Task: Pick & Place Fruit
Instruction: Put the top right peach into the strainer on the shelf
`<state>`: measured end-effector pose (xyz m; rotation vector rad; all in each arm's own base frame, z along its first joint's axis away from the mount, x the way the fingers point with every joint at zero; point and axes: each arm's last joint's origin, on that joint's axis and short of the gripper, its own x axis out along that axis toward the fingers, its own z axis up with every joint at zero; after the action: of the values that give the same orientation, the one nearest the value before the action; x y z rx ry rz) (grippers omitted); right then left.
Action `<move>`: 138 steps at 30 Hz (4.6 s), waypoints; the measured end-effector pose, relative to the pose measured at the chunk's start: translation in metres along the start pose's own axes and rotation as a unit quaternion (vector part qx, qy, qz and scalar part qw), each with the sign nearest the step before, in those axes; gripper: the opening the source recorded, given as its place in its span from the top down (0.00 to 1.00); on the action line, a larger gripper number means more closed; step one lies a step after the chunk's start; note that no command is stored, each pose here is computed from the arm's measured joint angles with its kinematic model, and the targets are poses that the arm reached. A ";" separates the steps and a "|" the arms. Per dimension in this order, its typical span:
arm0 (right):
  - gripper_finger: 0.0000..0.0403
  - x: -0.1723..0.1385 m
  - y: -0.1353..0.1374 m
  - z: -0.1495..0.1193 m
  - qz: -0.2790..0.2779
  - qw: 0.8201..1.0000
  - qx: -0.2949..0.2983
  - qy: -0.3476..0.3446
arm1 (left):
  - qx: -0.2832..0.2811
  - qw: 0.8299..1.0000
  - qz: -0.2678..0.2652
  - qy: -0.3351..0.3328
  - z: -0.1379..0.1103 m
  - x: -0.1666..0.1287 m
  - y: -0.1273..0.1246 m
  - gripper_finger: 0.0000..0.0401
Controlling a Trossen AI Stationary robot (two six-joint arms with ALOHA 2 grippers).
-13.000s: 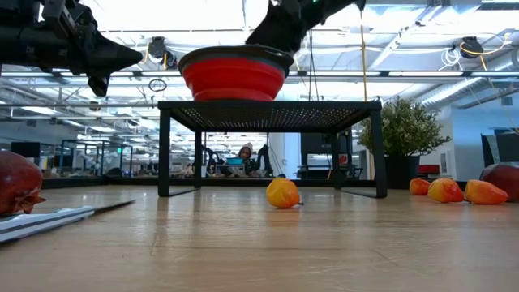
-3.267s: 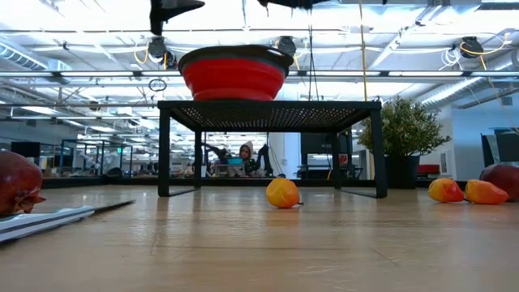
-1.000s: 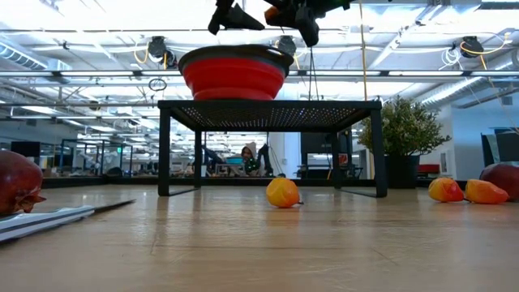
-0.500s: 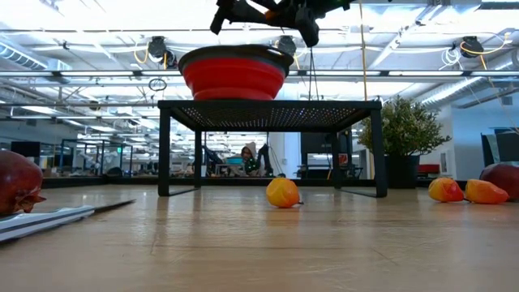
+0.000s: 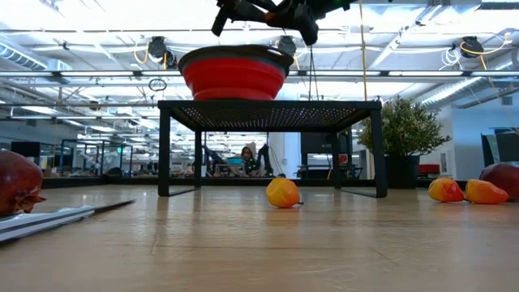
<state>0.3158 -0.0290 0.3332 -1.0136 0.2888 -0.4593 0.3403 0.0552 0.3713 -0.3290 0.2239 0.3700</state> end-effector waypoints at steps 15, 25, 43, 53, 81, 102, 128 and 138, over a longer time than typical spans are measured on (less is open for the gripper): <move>0.59 0.002 0.005 -0.009 0.028 0.998 0.048 0.034 | 0.002 0.999 0.012 0.030 -0.003 -0.008 0.003 0.80; 0.52 0.006 -0.001 -0.025 -0.011 0.992 0.045 0.114 | -0.001 0.997 0.048 0.057 0.001 -0.036 0.009 0.80; 0.82 0.004 -0.006 -0.046 -0.003 0.970 0.172 0.170 | -0.006 0.982 0.119 0.147 -0.011 -0.064 0.020 0.80; 0.98 -0.017 -0.022 -0.045 -0.010 0.953 0.245 0.176 | -0.001 0.975 0.130 0.181 -0.018 -0.067 0.021 0.80; 1.00 -0.069 -0.035 -0.051 0.109 0.885 0.411 0.193 | 0.112 0.976 0.126 0.139 -0.049 -0.058 0.001 0.80; 1.00 -0.134 0.018 -0.096 0.219 0.814 0.538 -0.006 | 0.131 0.983 0.086 0.090 -0.041 -0.064 -0.015 0.80; 1.00 -0.201 0.031 -0.131 0.179 0.773 0.601 -0.094 | 0.159 0.977 0.098 0.100 -0.062 -0.054 -0.003 0.80; 1.00 -0.201 0.035 -0.134 0.180 0.773 0.601 -0.091 | 0.160 0.972 0.138 0.100 -0.056 -0.049 0.016 0.80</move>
<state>0.0913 -0.0139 0.2400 0.2782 -0.0307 -0.1118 0.2812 0.0341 0.3289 -0.0151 0.5247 0.5667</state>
